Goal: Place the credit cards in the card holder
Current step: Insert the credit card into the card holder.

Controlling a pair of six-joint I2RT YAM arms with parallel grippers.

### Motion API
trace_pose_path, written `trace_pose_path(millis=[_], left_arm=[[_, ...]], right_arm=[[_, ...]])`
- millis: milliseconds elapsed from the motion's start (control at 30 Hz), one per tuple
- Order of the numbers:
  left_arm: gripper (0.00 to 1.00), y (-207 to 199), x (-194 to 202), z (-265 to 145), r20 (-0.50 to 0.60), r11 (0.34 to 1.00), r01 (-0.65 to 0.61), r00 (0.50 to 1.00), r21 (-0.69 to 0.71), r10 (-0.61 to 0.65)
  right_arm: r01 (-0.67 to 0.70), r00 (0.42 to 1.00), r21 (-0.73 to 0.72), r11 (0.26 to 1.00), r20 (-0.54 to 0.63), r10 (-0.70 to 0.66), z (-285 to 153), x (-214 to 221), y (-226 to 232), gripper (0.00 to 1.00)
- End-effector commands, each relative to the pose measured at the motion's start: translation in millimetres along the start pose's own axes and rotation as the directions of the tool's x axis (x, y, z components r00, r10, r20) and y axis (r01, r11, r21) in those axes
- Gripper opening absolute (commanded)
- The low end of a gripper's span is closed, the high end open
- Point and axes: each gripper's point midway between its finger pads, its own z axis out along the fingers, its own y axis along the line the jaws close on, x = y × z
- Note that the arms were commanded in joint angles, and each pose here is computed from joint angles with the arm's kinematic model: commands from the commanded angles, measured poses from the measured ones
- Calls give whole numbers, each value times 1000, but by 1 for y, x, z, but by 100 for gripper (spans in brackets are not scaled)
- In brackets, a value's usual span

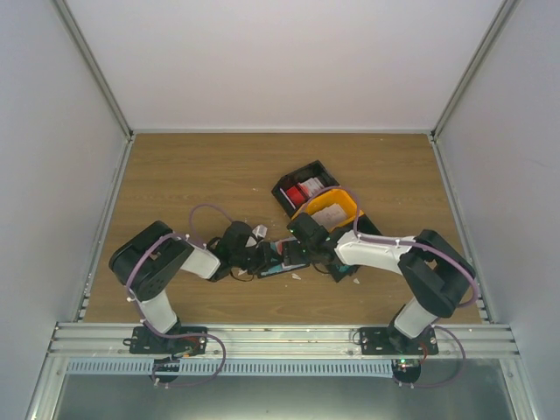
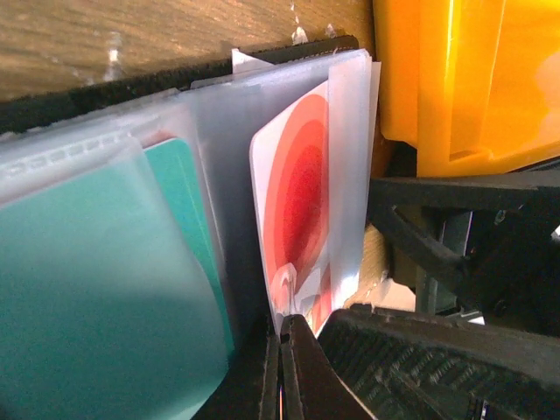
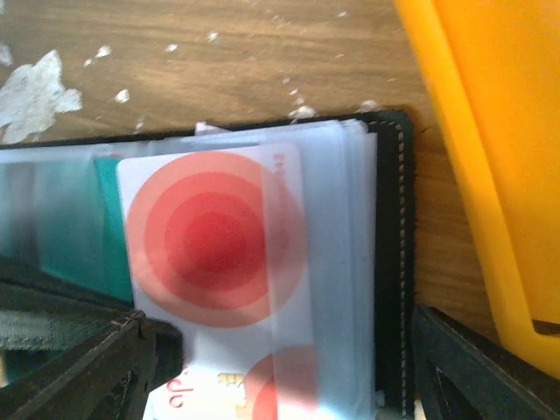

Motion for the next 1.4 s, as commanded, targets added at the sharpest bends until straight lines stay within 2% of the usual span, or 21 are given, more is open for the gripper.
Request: trace_pose_path(millis=[0, 167, 433, 700, 1167, 1367], left_arm=[[1, 16, 9, 9, -38, 998, -8, 999, -66, 5], [1, 18, 11, 12, -51, 997, -11, 999, -73, 7], [1, 13, 12, 16, -78, 997, -35, 997, -64, 30], [0, 7, 11, 22, -104, 997, -62, 993, -51, 56], [0, -4, 10, 30, -95, 998, -52, 994, -23, 49], [3, -3, 17, 30, -108, 996, -82, 991, -31, 78]], right_arm=[[-14, 1000, 153, 988, 3, 14, 5, 4, -28, 82], [-5, 1000, 177, 984, 1, 5, 7, 3, -32, 88], [15, 999, -29, 999, -47, -17, 12, 8, 4, 88], [-16, 998, -147, 989, -56, 8, 8, 8, 19, 89], [-84, 993, -235, 968, -98, 62, 7, 16, 28, 87], [-99, 993, -213, 972, -87, 82, 5, 15, 23, 87]])
